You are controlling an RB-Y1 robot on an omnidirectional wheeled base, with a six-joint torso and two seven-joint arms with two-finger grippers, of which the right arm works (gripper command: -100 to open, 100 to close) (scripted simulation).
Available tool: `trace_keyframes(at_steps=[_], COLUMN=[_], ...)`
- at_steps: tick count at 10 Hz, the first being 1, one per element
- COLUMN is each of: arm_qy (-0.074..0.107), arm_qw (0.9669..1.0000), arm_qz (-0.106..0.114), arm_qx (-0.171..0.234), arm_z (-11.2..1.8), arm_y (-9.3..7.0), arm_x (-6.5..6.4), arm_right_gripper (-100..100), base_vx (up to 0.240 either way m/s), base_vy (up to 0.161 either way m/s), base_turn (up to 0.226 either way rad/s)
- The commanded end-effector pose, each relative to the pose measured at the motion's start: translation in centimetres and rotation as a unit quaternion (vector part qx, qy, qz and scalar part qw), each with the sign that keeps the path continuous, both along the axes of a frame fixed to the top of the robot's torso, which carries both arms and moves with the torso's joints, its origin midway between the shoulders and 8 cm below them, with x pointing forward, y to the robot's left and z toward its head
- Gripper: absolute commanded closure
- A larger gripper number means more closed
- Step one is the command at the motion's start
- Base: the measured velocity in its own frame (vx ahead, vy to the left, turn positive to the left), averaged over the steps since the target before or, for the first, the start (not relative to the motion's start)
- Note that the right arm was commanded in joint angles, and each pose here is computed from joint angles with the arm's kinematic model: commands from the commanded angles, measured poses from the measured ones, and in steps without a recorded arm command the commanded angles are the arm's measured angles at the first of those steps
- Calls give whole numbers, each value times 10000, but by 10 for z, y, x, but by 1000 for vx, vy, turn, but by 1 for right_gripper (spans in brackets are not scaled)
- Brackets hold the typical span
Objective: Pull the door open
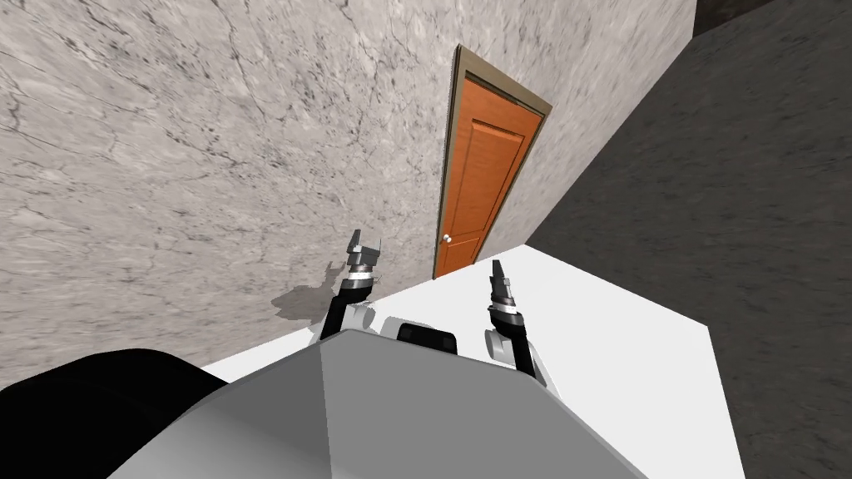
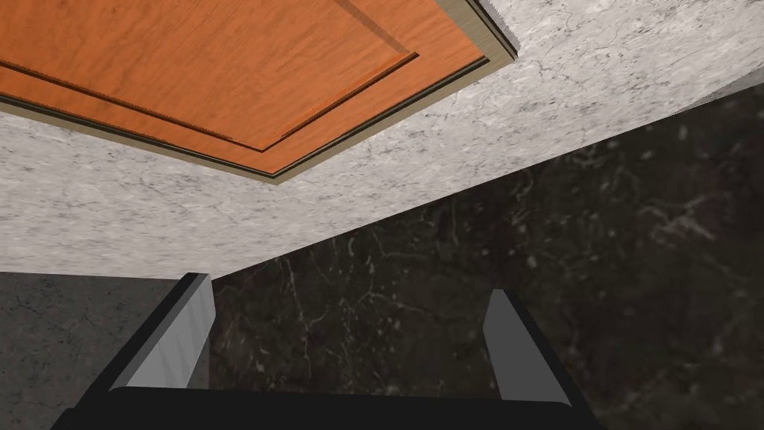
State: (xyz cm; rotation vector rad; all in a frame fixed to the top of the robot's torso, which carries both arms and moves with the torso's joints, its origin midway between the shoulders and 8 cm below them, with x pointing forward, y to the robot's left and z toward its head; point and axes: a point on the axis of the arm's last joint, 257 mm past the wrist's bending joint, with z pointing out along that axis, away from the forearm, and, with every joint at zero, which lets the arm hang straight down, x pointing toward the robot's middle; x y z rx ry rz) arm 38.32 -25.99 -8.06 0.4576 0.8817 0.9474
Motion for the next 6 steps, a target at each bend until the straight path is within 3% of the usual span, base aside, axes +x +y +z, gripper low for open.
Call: trace_keyframes(at_steps=[1,6], arm_qy=[114,493], arm_qw=[9997,9956], arm_qz=[-102,-395], arm_qx=[-166,-695], arm_z=[-13,-56], arm_y=[-1,-5], arm_x=[4,17], arm_right_gripper=[-100,-100], base_vx=[82,98], base_vy=[-52,-45], base_turn=[116,138])
